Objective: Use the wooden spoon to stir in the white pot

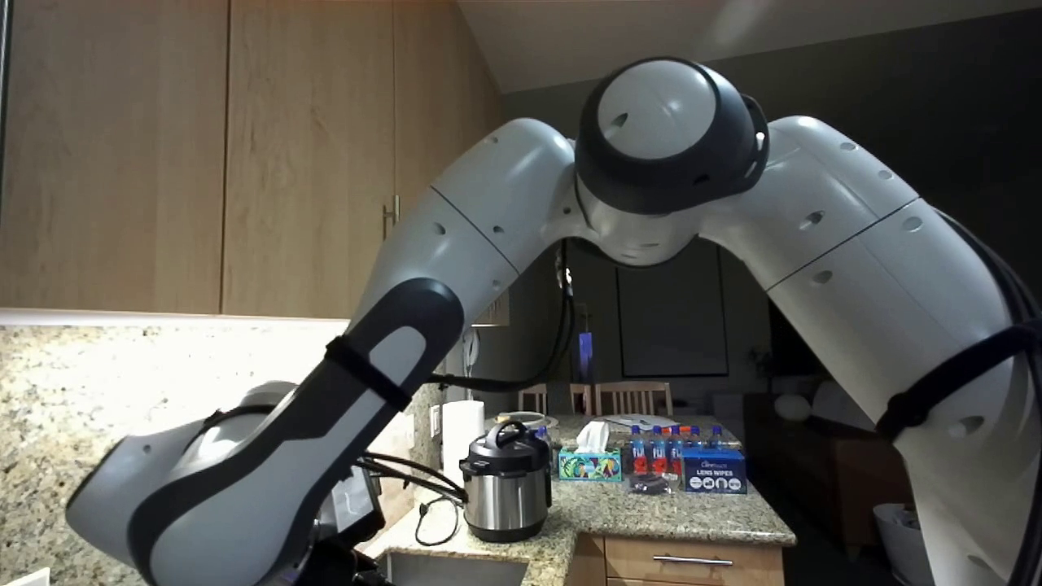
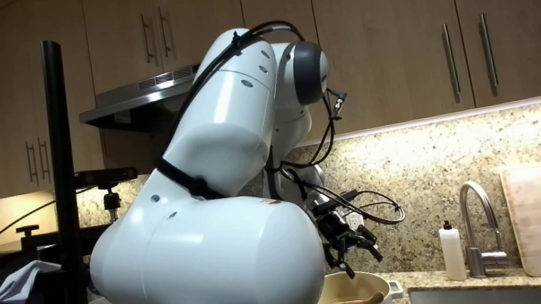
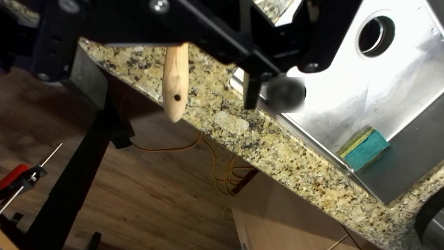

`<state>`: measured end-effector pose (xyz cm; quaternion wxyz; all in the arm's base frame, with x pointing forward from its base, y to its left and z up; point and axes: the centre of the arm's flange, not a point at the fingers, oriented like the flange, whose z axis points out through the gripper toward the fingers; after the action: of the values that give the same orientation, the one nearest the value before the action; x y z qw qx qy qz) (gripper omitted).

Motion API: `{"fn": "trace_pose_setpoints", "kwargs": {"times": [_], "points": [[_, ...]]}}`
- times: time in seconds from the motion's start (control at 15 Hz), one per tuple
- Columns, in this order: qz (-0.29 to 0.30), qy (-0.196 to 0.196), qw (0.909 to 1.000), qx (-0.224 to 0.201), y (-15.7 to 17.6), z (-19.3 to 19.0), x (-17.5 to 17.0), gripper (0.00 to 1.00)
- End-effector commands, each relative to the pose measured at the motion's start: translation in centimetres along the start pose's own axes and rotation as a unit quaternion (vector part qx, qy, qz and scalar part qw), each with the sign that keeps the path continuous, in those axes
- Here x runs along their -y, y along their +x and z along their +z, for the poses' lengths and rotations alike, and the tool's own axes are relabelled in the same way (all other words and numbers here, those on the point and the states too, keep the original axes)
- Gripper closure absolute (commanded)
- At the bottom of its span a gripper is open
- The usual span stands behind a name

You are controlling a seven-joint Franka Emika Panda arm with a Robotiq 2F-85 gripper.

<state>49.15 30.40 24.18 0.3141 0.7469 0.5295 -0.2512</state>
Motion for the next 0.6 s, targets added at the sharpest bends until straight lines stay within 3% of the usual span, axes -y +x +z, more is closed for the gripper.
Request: {"fn": "trace_pose_setpoints", "kwargs": {"times": [0.0,0.27,0.53], "points": [[0.014,-0.011,0.998,-0.061,-2.6,-1.5,1.0,0.0],[0.039,0.015,0.9862,-0.16,-3.9,-1.5,1.2,0.0],[0.073,0.056,0.9617,-0.258,-6.1,-0.7,1.0,0.0]]}}
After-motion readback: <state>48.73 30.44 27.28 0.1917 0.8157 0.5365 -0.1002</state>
